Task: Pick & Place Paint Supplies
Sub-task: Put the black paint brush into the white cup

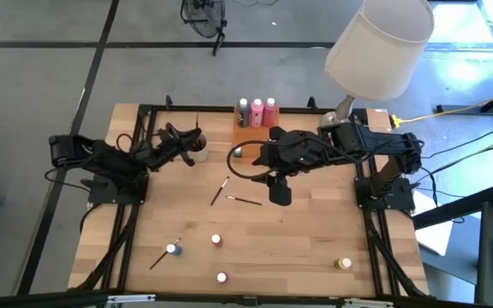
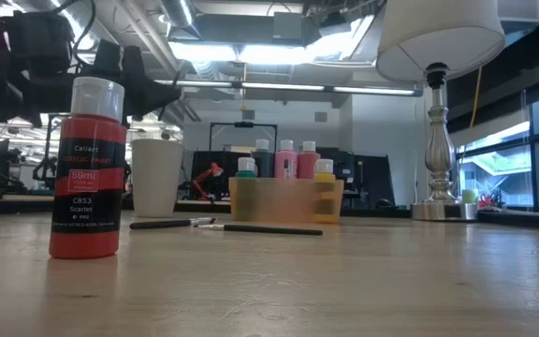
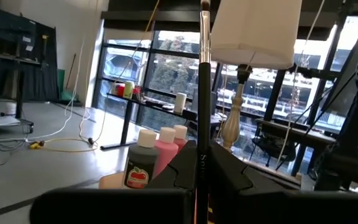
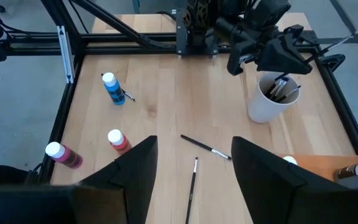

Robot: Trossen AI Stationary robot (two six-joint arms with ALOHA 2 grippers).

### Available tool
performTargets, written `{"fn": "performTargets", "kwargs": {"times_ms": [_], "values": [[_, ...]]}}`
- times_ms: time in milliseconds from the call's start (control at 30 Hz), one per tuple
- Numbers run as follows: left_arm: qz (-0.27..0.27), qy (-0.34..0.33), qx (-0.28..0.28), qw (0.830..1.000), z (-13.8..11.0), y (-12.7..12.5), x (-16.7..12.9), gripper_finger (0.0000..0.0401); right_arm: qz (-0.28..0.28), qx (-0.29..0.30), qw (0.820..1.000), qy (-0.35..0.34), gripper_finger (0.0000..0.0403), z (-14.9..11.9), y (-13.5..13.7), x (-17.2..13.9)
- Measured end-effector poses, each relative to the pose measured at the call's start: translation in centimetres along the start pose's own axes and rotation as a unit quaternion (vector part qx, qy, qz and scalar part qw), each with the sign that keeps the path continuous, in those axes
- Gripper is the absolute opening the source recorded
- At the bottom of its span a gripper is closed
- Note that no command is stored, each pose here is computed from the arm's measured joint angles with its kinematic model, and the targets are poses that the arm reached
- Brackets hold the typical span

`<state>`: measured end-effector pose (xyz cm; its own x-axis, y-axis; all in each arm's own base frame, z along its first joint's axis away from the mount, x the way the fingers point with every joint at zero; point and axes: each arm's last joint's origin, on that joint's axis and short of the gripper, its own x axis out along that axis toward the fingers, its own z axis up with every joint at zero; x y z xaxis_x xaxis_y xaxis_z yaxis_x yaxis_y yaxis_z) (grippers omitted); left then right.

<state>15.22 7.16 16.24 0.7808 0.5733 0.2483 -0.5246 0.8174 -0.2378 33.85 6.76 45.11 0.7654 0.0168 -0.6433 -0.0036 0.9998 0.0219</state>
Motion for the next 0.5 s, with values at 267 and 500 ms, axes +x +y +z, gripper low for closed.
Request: {"fn": "performTargets", "kwargs": {"times_ms": [267, 500], "values": [[0.009, 0.036, 0.009, 0.999, -1.2, 0.2, 0.1, 0.0013, -0.001, -0.001, 1.0, 0.009, 0.0208, -0.2, 0.0, 0.0], [0.022, 0.047, 0.021, 0.998, -1.6, 0.4, 0.1, 0.0013, -0.003, 0.006, 1.0, 0.02, 0.0208, -0.4, -0.1, 0.0]]}}
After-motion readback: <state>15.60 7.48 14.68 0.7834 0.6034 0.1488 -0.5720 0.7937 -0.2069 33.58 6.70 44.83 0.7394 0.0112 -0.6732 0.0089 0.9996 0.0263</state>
